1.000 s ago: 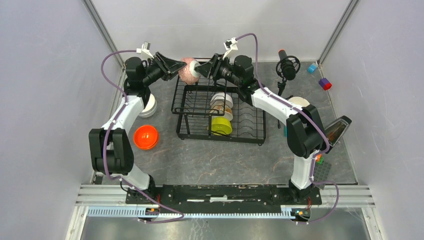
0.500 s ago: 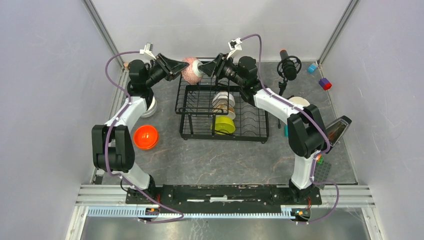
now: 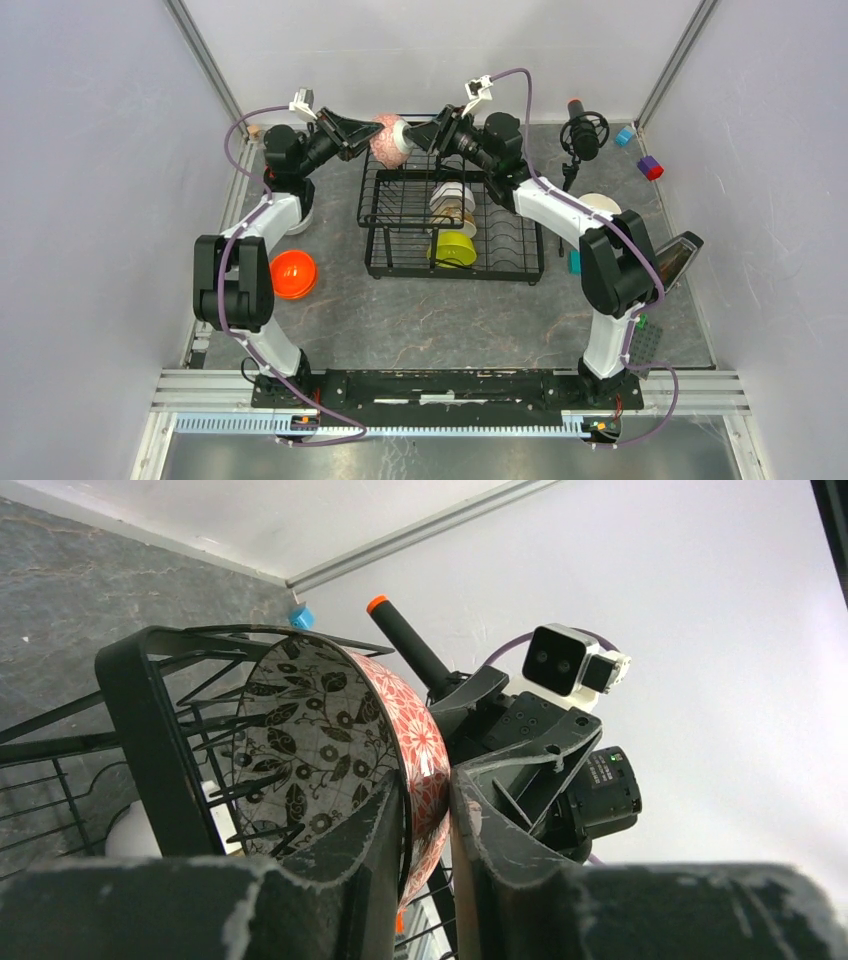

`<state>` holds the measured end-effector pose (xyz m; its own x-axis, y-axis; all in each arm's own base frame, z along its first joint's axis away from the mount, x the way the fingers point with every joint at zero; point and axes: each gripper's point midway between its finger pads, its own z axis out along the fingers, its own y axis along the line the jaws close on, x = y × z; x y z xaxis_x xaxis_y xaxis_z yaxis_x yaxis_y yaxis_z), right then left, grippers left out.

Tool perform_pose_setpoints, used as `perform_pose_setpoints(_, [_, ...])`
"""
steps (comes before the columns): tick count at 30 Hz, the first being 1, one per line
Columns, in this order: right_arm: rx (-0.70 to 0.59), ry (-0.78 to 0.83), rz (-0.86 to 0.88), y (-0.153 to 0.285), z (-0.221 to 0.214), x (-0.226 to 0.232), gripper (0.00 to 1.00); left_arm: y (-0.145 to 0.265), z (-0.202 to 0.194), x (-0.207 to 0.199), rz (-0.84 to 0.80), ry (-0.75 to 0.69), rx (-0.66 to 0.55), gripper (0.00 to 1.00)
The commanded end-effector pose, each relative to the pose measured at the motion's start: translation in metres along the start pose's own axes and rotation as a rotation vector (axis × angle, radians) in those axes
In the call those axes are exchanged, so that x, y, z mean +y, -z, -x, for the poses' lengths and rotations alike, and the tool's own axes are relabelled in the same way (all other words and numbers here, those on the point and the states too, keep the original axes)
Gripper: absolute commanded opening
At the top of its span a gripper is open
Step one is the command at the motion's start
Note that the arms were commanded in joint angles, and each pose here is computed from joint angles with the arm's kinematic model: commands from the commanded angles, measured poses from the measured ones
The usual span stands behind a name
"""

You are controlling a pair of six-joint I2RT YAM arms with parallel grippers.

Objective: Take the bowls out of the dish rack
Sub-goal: Pick up the bowl from the dish rack.

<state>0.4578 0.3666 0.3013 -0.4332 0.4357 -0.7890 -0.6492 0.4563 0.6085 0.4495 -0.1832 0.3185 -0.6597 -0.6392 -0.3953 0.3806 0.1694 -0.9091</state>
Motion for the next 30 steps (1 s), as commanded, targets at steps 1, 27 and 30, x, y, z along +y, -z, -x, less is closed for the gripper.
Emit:
perform_pose_setpoints(1, [0.057,-0.023,0.026,0.008,-0.015,0.009,0.53,-0.003,-0.01,-0.075,-0.223,-0.065,0.02,0.02])
perform_pose_setpoints(27, [0.081,-0.028,0.023,0.017,-0.019,0.011,0.57,0.004,-0.03,-0.087,-0.19,-0.009,0.041,0.48])
perform_pose_setpoints(30, [0.08,-0.037,0.032,0.016,-0.019,0.013,0.57,0.005,-0.035,-0.085,-0.189,-0.005,0.068,0.54])
